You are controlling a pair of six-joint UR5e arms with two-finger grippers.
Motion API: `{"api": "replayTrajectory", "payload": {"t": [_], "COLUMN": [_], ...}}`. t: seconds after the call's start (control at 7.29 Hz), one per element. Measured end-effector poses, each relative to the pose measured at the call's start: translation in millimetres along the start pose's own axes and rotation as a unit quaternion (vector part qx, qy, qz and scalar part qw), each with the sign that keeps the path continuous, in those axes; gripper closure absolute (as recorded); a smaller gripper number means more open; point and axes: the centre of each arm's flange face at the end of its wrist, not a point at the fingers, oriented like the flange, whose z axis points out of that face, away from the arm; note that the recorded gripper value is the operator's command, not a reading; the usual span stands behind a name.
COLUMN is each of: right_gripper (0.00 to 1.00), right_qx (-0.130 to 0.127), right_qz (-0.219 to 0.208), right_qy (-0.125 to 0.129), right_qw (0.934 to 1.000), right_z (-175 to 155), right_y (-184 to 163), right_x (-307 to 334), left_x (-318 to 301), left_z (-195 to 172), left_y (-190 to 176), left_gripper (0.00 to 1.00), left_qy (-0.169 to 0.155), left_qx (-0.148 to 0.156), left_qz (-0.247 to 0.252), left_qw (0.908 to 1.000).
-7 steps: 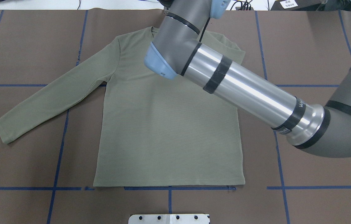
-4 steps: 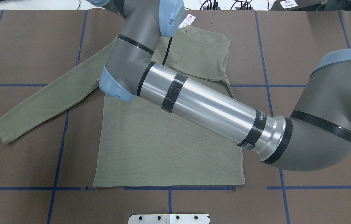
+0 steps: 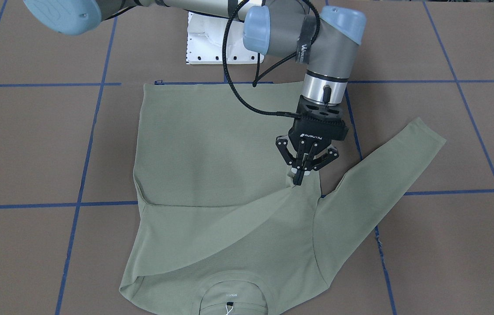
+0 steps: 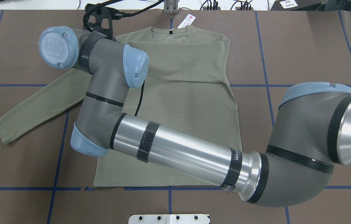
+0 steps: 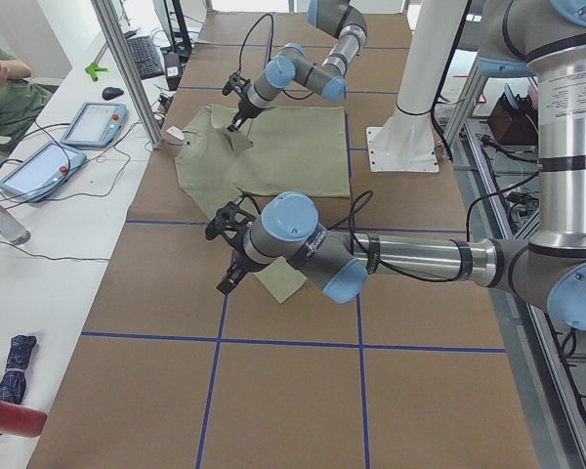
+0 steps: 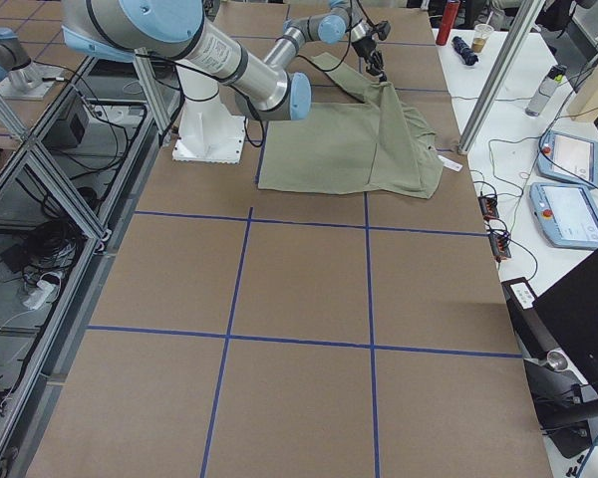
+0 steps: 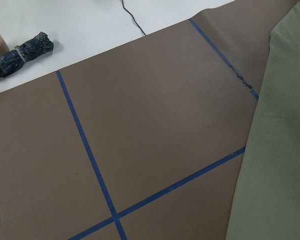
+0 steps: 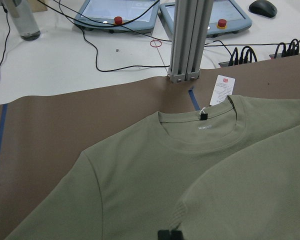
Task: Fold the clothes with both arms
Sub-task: 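Lay the sleeve on the shirt body, open the right gripper and withdraw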
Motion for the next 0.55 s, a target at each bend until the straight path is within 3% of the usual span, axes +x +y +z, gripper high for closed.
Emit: {"api": "replayTrajectory", "payload": {"t": [0.41,0.55], "right_gripper": [1.00,0.54], "right_qx": [0.014,0.018], "right_qz": [-0.017,-0.017], "right_qy": [0.001,-0.003], "right_qw": [0.9998,0.9997], "right_z": [4,10], "right_y": [9,9], "right_x": [-5,-6], "left_x": [-2,-3], "left_z": [1,2], "left_y": [2,2], "left_gripper": [0.00,0.00], "left_qy": [0.000,0.000], "left_qx": [-0.002,-0.002], "left_qz": [-0.002,-0.002], "left_qw": [1.0000,1.0000]}}
